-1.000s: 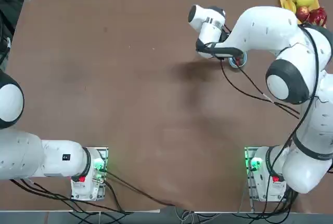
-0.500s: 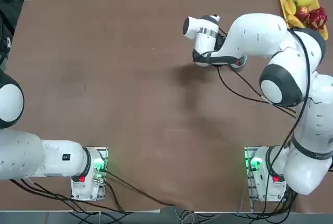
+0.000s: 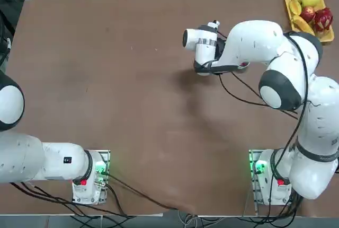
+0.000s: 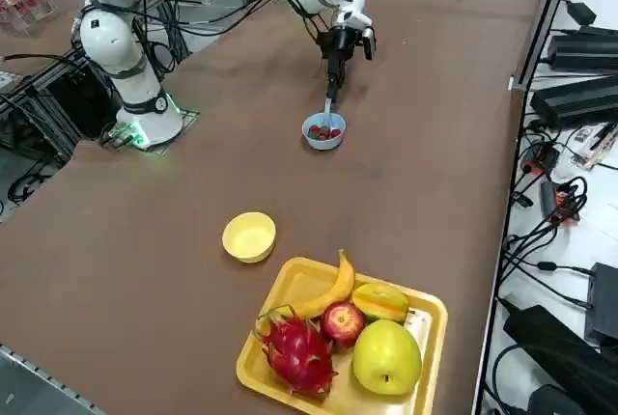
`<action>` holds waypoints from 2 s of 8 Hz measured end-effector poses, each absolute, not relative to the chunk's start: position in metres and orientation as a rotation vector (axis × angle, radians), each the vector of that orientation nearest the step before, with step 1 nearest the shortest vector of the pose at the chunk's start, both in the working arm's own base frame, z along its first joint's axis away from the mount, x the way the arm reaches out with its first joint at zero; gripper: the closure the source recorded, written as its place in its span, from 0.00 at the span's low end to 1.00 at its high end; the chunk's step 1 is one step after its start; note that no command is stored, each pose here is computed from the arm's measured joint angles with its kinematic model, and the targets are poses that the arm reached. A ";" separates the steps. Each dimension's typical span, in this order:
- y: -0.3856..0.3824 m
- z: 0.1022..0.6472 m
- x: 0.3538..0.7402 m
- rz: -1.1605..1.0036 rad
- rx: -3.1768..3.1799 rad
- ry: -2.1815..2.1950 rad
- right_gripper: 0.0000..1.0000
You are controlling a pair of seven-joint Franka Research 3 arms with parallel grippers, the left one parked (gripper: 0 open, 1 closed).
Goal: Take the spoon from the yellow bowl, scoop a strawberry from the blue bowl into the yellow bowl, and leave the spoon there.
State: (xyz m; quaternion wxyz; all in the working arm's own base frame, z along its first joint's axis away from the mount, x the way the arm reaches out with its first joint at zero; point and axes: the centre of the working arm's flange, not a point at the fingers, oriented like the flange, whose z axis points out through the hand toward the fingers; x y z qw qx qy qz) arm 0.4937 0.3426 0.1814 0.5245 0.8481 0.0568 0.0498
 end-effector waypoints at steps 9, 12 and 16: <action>0.377 0.153 0.462 0.182 1.816 0.224 0.90; 0.373 0.129 0.453 0.192 1.741 0.238 0.90; 0.373 0.114 0.445 0.216 1.654 0.270 0.90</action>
